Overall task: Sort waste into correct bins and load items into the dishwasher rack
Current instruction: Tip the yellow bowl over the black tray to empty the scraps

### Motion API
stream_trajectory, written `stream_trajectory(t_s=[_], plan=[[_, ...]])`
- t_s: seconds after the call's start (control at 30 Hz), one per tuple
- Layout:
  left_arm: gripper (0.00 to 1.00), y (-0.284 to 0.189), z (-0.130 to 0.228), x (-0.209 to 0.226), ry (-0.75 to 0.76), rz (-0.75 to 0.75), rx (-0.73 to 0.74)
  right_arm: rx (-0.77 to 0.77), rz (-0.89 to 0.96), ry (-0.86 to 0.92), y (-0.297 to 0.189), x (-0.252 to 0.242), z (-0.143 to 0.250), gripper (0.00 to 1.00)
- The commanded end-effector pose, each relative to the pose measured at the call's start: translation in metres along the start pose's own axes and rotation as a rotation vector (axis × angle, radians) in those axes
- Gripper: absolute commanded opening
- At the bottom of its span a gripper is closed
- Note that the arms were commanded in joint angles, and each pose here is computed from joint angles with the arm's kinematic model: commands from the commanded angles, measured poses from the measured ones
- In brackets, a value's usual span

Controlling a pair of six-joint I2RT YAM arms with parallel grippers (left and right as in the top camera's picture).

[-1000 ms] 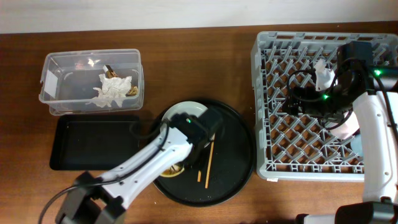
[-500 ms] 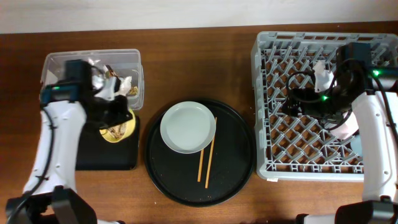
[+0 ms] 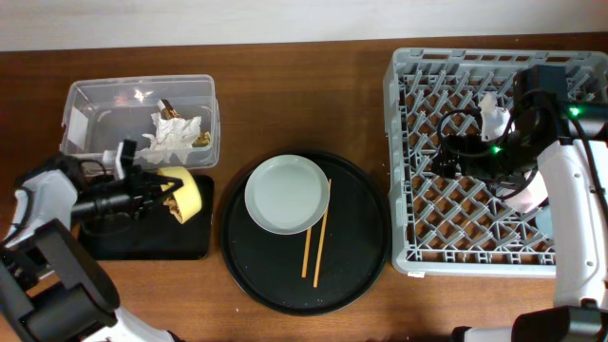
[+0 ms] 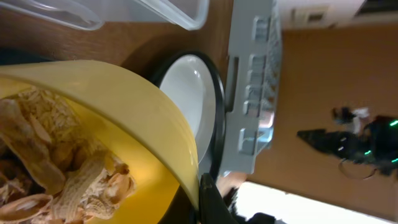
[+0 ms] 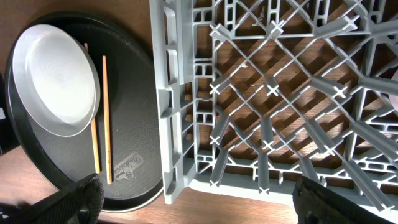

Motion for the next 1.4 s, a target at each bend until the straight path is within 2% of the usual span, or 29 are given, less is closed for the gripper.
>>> stream_trajectory(t_s=[0.0,0.03,0.07,0.13,0.2,0.4,0.47,0.57,0.6,0.63,0.73,0.93,1.2,1.37], plan=[[0.00,-0.012,0.006,0.001,-0.136,0.168,-0.121,0.006,0.010,-0.015,0.003,0.000,0.001,0.98],[0.00,-0.015,0.006,-0.004,-0.115,0.207,-0.152,0.005,0.010,-0.016,0.003,0.000,0.001,0.98],[0.00,-0.013,0.007,0.012,0.033,0.082,-0.099,0.005,0.009,-0.016,0.003,0.000,0.001,0.98],[0.00,-0.013,0.008,0.009,0.032,0.099,-0.103,0.007,0.010,-0.015,0.003,0.000,0.001,0.98],[0.00,-0.014,0.006,0.004,0.104,0.142,-0.144,0.009,0.010,-0.015,0.003,0.000,0.001,0.98],[0.00,-0.022,0.003,0.004,0.115,0.163,-0.202,0.012,0.011,-0.014,0.003,0.000,0.002,0.98],[0.00,-0.023,0.004,0.001,0.217,0.171,-0.225,0.012,0.011,-0.014,0.003,0.000,0.002,0.98],[0.00,-0.027,0.002,-0.003,0.161,0.209,-0.267,0.012,0.011,-0.014,0.003,0.000,0.002,0.98],[0.00,-0.027,0.005,-0.011,0.248,0.224,-0.288,0.012,0.011,-0.014,0.003,0.000,0.002,0.99],[0.00,-0.027,0.006,-0.012,0.251,0.225,-0.287,0.012,0.011,-0.014,0.003,0.000,0.002,0.98],[0.00,-0.030,0.003,-0.019,0.164,0.281,-0.342,0.012,0.011,-0.013,0.003,0.000,0.002,0.98],[0.00,-0.033,0.001,-0.022,0.130,0.307,-0.380,0.012,0.011,-0.014,0.003,0.000,0.002,0.98],[0.00,-0.024,0.003,-0.028,0.146,0.259,-0.235,0.011,0.011,-0.014,0.003,0.000,0.002,0.98],[0.00,-0.010,-0.022,-0.063,0.291,0.232,-0.084,0.012,0.011,-0.014,0.003,0.000,0.002,0.98]])
Point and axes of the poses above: each gripper's point midway between its finger pads, its own y axis out along the fingers, its own x axis along the line the jaws close on, z = x × y, the point moved 8 cm from there along -y, back along the fingers, and after that the axes turned 15 degrees about y, right-handed, at the moved point
